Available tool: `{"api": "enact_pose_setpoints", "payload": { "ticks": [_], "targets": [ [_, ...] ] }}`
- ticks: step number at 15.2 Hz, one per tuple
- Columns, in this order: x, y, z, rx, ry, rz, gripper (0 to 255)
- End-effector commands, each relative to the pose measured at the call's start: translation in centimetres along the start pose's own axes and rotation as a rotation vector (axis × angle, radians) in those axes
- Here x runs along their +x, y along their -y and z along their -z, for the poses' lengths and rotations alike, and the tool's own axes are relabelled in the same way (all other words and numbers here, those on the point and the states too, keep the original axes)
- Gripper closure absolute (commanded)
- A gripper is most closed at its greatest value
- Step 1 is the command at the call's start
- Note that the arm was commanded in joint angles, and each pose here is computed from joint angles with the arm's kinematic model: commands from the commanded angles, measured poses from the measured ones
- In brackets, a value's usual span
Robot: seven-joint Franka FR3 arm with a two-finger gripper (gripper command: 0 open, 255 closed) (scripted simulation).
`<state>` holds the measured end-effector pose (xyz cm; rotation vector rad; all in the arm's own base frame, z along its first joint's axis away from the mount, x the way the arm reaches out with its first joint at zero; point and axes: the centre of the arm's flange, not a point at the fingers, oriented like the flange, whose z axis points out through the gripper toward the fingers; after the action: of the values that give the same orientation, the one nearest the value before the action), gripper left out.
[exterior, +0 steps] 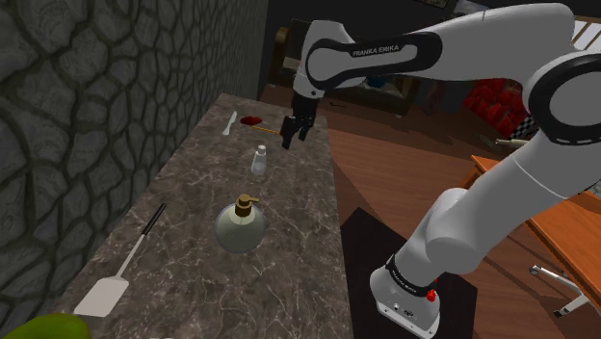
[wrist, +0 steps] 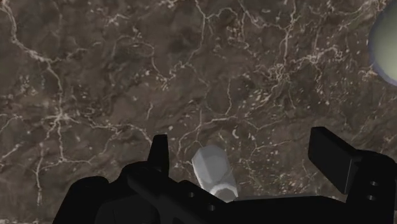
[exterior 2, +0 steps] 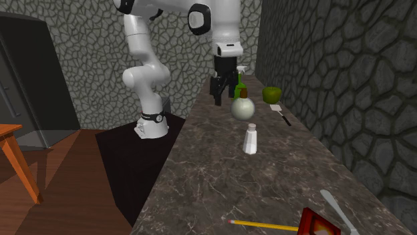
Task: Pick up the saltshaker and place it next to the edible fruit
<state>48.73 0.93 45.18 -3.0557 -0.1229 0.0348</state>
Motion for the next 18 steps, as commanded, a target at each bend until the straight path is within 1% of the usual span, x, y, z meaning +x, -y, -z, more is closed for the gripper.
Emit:
{"api": "enact_pose_setpoints", "payload": {
  "ticks": [1,8,15,18],
  "targets": [
    [2.3,-0.3,-1.2,-0.003,-0.007,0.018,0],
    [10.4,0.5,-4.8,-0.010,-0.027,0.076,0],
    [10.5,0.5,-8.5,-0.010,-0.027,0.076,0],
    [10.6,0.5,-8.8,-0.010,-0.027,0.076,0]
  ]
}}
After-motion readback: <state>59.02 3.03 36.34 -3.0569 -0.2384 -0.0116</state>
